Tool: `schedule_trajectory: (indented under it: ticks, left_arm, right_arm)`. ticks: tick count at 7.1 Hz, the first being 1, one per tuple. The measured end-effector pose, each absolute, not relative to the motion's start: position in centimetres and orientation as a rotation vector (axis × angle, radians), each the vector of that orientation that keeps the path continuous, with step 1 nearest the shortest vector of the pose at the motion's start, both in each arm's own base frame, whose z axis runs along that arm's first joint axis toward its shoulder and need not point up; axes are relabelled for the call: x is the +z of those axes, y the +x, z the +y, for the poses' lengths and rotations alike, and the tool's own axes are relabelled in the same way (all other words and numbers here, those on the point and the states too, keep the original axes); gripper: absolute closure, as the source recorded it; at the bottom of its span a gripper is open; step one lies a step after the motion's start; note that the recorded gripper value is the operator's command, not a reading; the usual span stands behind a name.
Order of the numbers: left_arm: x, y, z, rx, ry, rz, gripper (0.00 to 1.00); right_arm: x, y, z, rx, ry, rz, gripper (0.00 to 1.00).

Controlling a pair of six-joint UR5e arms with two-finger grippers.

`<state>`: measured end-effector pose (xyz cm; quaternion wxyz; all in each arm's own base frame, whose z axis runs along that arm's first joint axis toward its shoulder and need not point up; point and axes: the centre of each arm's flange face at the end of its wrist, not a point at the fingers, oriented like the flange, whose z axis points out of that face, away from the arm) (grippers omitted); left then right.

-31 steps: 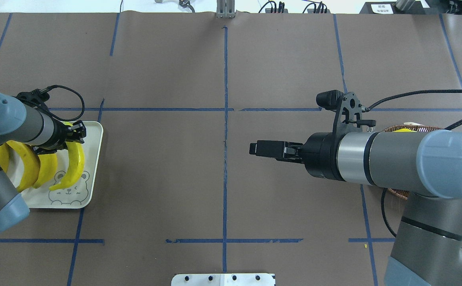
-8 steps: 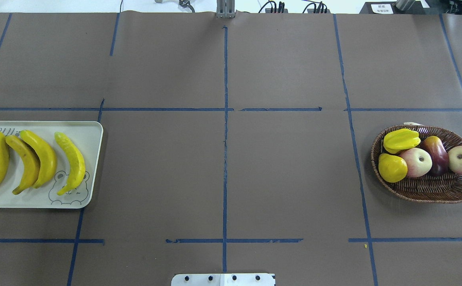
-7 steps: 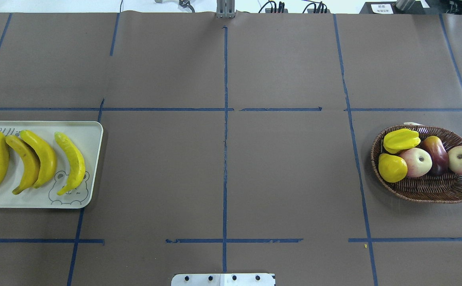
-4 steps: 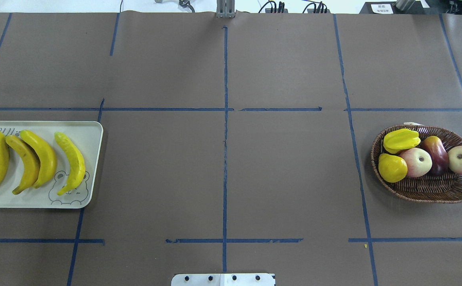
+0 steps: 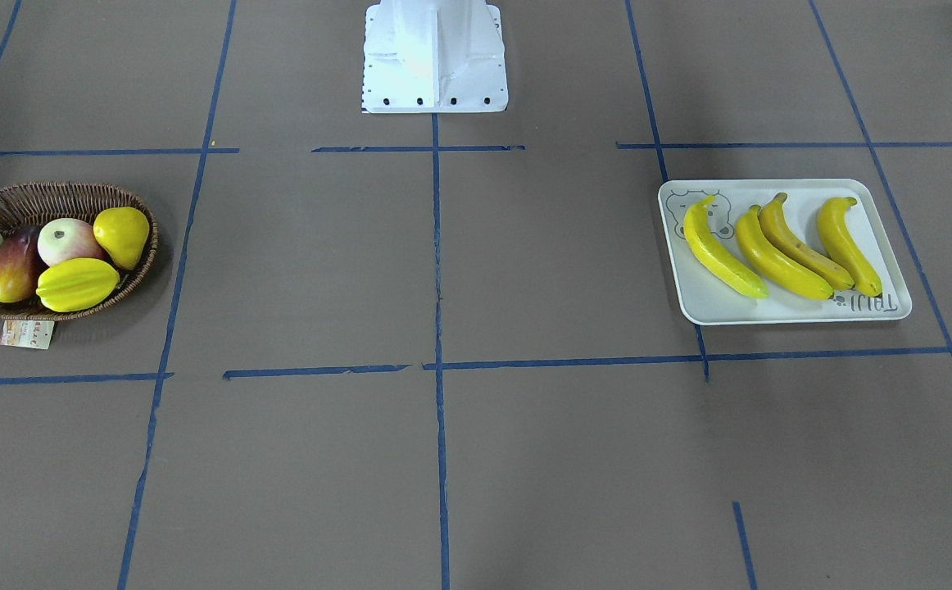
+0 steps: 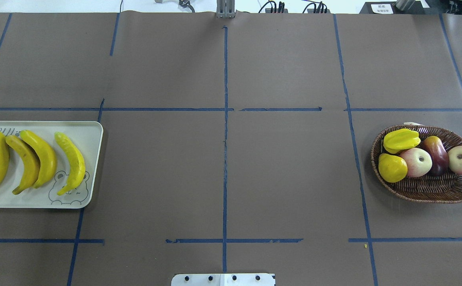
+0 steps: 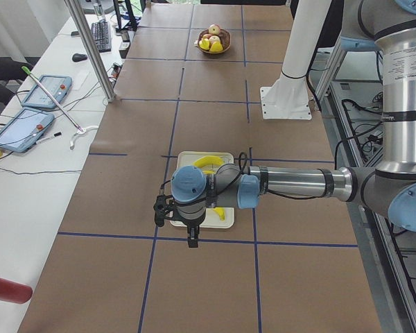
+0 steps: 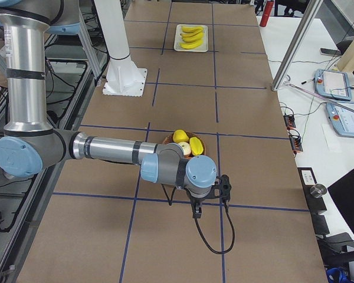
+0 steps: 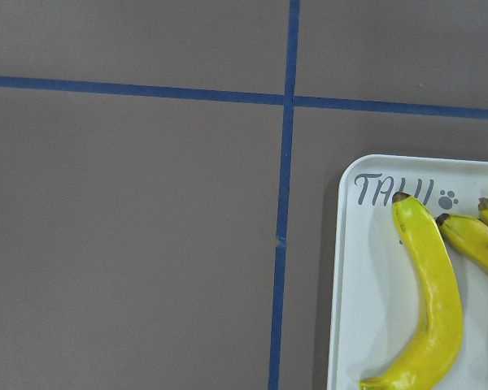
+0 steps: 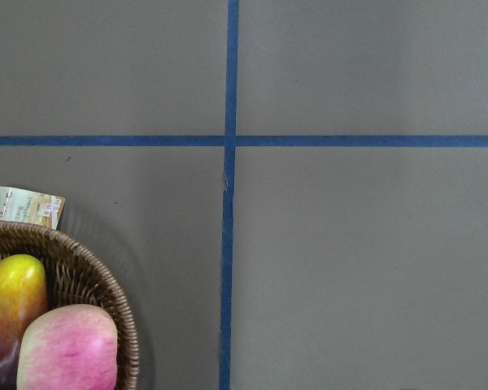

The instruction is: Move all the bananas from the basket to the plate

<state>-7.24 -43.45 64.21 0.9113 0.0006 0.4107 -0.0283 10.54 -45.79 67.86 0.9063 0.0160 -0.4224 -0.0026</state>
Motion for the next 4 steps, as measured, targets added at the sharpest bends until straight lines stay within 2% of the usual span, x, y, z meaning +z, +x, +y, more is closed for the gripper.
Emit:
schedule_trajectory:
  ticks: [4]
  left_arm:
    - [64.1,-7.24,-43.68,-0.057,0.004,0.846,0.0]
  right_arm:
    - [67.99,10.49,-45.47,-0.012,0.035,-0.873,0.0]
